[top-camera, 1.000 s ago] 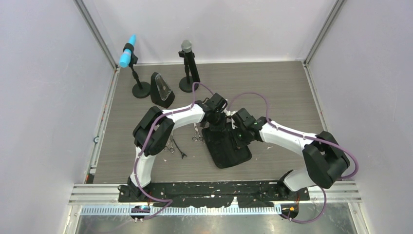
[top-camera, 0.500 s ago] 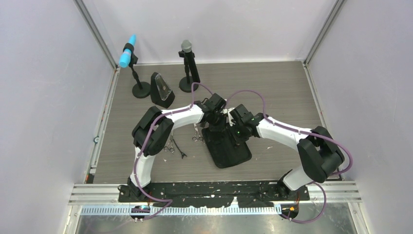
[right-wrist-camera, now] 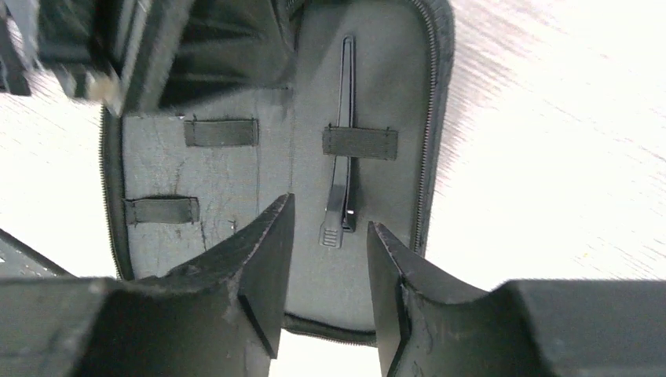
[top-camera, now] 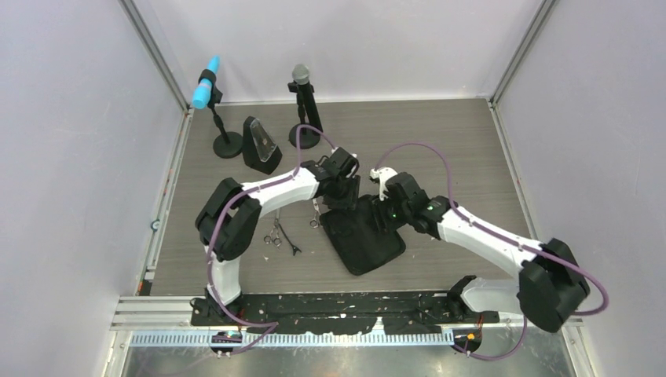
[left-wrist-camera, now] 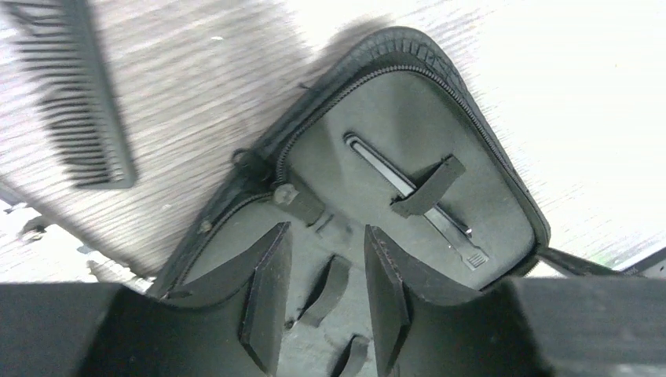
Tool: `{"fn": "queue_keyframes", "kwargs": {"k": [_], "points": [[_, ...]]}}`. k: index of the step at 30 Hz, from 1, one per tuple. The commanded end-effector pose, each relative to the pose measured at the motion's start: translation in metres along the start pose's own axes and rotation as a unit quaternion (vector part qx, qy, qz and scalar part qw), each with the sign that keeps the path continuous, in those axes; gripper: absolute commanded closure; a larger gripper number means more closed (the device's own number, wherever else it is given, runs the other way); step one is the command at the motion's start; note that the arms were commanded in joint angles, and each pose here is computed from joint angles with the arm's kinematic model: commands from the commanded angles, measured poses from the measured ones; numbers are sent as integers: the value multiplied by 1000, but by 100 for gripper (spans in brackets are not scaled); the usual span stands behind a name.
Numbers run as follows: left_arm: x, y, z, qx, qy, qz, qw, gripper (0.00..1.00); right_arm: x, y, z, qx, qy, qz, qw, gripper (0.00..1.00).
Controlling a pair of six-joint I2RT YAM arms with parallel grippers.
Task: Sort the hair-cutting tools
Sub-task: Place the haircut tool in the hairdressing tool bag, then pick up the haircut tool at the center of the board.
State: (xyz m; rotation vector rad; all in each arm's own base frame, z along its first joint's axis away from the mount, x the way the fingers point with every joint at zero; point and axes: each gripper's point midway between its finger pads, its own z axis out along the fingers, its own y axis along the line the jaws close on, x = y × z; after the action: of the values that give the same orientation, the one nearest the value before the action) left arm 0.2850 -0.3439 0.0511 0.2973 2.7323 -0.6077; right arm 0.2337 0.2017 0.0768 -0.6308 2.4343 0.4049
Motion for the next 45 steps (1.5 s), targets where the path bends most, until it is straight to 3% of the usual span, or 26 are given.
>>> {"fn": "queue_keyframes", "kwargs": {"k": [1, 6, 10, 19, 32, 36, 45], "points": [[-26, 17, -50, -54, -66, 14, 996, 54, -21, -4, -16, 18, -84, 39, 996, 49], [-19, 38, -93, -92, -116, -9, 989, 37, -19, -12, -33, 33, -132, 79, 988, 40], [13, 72, -110, -128, -138, -54, 981, 32, -6, -24, -40, 64, -131, 98, 984, 37], [68, 122, -106, -171, -153, -139, 963, 38, 8, -34, -44, 82, -145, 127, 978, 37], [97, 144, -68, -215, -100, -160, 958, 49, 14, -37, -45, 84, -157, 130, 975, 37], [104, 144, -62, -208, -92, -167, 959, 57, 13, -36, -48, 83, -163, 132, 974, 37], [94, 135, -72, -183, -106, -146, 966, 95, 7, -30, -56, 65, -176, 136, 973, 37]]}}
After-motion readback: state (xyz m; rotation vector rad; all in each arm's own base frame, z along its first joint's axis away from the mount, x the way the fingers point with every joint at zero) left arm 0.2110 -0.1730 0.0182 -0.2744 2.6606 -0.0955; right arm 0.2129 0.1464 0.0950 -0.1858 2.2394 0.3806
